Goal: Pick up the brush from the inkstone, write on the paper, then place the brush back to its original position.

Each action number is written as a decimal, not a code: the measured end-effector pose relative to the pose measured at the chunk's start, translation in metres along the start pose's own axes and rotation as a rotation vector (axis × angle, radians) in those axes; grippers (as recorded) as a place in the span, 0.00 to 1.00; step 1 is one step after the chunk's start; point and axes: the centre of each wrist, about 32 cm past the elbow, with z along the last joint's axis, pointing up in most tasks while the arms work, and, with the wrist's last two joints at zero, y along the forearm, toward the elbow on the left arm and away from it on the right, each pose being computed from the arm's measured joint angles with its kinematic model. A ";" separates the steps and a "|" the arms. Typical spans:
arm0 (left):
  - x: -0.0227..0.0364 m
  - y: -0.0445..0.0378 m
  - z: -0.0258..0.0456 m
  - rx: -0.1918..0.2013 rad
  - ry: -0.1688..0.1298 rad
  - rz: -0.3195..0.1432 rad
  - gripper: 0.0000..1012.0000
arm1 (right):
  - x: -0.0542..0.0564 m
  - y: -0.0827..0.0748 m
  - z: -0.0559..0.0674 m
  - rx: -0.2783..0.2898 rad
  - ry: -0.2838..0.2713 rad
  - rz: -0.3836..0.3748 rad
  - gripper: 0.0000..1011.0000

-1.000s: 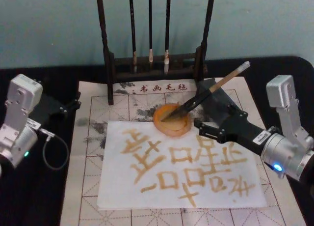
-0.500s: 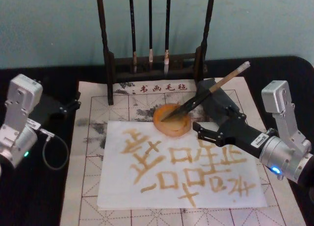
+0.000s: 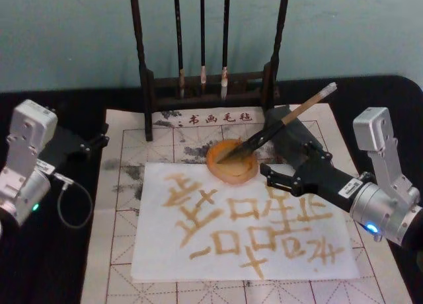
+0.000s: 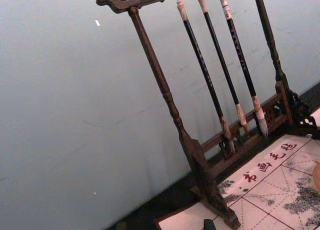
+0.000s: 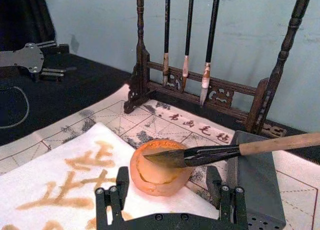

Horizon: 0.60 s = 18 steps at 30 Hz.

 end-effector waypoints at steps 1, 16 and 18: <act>0.0000 0.0000 0.0000 0.000 0.000 0.000 0.99 | 0.000 0.000 0.000 0.000 0.000 0.000 0.99; 0.0000 0.0000 0.0000 0.000 0.000 0.000 0.99 | 0.000 0.000 0.000 0.000 0.002 -0.001 0.99; 0.0000 0.0000 0.0000 0.000 0.000 0.000 0.99 | 0.000 0.000 0.000 0.000 0.002 -0.001 0.99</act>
